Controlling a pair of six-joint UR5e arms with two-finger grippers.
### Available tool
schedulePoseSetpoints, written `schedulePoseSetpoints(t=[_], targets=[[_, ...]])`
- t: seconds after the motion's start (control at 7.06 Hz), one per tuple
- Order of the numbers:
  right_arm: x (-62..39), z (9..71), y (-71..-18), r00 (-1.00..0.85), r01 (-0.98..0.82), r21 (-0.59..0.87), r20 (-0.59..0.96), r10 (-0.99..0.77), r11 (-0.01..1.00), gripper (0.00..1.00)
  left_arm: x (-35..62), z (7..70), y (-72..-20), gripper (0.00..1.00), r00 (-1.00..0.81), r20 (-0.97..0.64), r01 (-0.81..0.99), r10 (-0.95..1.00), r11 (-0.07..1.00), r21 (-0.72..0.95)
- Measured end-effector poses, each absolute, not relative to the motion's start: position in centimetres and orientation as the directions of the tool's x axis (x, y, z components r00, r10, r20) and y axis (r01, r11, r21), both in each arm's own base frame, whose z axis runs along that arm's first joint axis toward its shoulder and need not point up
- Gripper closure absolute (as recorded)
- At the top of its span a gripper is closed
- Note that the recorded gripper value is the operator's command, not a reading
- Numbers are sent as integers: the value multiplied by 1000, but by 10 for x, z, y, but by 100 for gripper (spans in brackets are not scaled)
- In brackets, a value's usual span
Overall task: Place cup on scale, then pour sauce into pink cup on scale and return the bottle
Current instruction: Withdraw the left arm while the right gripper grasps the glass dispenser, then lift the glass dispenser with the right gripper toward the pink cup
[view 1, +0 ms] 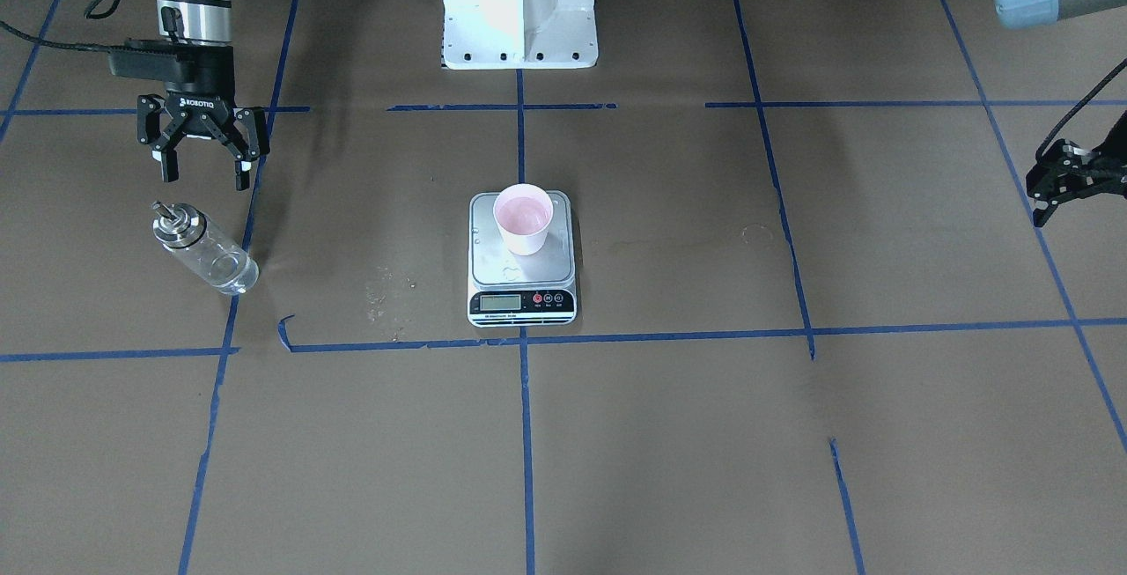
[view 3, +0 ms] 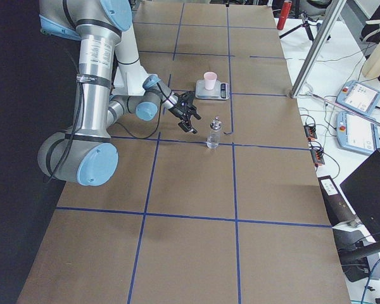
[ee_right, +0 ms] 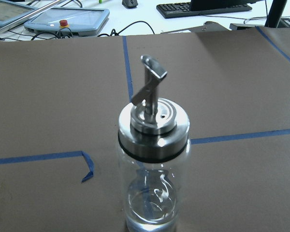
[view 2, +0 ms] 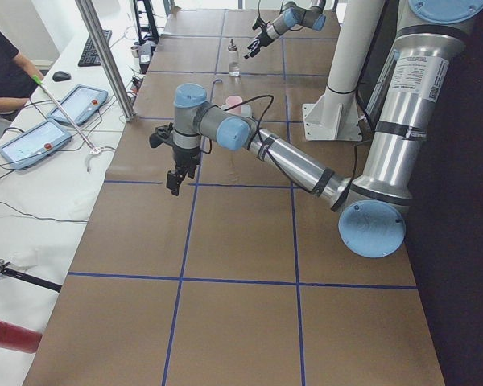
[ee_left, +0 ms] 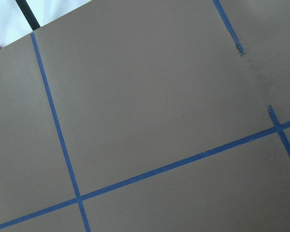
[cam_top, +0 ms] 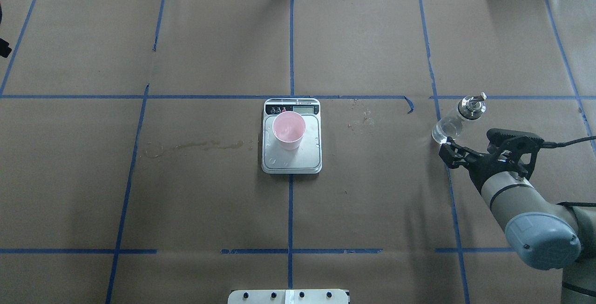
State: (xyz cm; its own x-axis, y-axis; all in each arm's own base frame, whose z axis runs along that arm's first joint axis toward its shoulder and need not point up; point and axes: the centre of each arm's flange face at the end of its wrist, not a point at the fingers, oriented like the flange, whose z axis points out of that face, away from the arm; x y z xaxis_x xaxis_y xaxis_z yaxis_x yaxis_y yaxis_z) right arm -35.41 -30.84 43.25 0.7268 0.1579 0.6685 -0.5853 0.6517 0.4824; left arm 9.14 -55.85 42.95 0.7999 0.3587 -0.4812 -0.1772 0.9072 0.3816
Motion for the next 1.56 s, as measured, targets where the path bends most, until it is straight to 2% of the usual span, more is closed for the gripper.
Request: schedulePoseSetpoints(t=[0.42,1.27,1.42,1.56], targets=[[-380,454,-324,764,-584,568,626,156,580,0,92,443,-561,0,802,-479,-179,357,909,377],[-398,470,-362,801,-572,635,569,188,518,0,91,443,-563,0,803,-480,-175,354,909,378],[-406,471,-373,798,-580,636,569,198,510,47,92,441,-564,0,803,-480,-174,354,909,379],[-409,473,-380,790,-591,632,579,200,501,99,92,440,-565,0,802,-480,-173,355,908,382]])
